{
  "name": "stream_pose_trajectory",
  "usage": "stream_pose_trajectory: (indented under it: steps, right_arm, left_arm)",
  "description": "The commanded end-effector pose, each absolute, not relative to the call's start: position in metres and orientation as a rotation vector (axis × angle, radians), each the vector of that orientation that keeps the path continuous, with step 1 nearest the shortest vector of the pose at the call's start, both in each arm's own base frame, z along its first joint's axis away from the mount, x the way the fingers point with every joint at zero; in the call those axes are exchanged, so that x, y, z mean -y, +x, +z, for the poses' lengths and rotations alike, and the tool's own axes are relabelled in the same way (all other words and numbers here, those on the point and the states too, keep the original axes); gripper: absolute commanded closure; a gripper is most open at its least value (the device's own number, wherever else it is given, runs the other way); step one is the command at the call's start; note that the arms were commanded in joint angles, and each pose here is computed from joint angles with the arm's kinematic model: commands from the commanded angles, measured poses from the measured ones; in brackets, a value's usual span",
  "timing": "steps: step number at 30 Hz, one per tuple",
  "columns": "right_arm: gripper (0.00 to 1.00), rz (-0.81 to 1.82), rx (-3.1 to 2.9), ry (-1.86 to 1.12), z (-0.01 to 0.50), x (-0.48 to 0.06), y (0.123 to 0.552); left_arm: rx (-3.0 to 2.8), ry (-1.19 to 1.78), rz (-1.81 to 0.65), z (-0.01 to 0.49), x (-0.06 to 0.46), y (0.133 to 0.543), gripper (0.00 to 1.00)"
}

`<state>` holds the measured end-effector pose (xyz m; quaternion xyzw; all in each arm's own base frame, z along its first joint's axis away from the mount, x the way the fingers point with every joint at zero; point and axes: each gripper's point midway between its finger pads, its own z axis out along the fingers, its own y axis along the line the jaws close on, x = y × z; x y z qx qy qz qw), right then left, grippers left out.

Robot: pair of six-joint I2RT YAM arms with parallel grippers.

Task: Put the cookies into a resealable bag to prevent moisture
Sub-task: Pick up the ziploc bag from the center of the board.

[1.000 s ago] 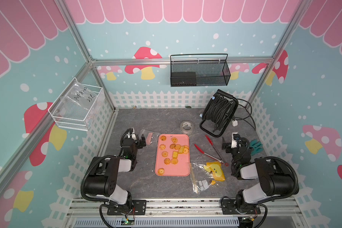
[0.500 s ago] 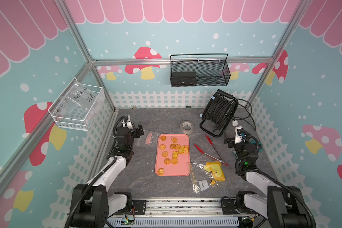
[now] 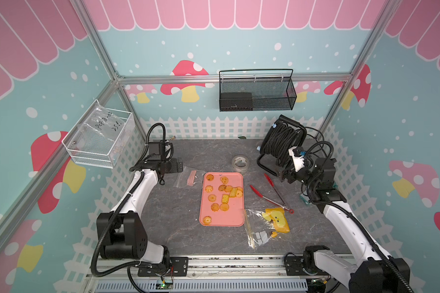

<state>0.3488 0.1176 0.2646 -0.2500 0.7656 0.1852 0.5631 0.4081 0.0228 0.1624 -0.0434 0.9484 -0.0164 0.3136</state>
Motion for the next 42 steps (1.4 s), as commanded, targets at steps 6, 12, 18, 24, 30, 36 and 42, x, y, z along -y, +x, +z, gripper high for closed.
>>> stream_pose_trajectory:
  steps: [6, 12, 18, 24, 30, 36, 42]
  right_arm:
    - [0.05, 0.691, -1.991, -0.786, 0.224, -0.188, 0.304]
    - [0.06, 0.748, -1.989, -0.869, 0.219, -0.223, 0.301]
    - [0.06, 0.786, -1.976, -0.941, 0.220, -0.252, 0.299]
    - [0.07, 0.742, -2.032, -1.000, 0.205, -0.263, 0.299]
    - [0.06, 0.731, -2.034, -1.001, 0.203, -0.264, 0.298]
    - [0.07, 0.730, -2.045, -0.991, 0.198, -0.263, 0.298]
    - [0.08, 0.741, -2.043, -0.968, 0.201, -0.264, 0.298]
  left_arm:
    - [-2.691, -0.002, -0.383, 0.115, -0.009, 0.425, 0.10]
    - [-2.740, 0.049, -0.533, 0.087, 0.017, 0.448, 0.17]
    - [-2.855, 0.049, -0.412, 0.054, 0.005, 0.449, 0.24]
    - [-2.867, 0.019, -0.518, 0.042, 0.013, 0.453, 0.36]
    - [-2.850, 0.018, -0.608, 0.041, 0.025, 0.453, 0.59]
    - [-2.855, 0.011, -0.662, 0.036, 0.030, 0.452, 0.84]
    - [-2.829, 0.011, -0.671, 0.055, 0.032, 0.451, 1.00]
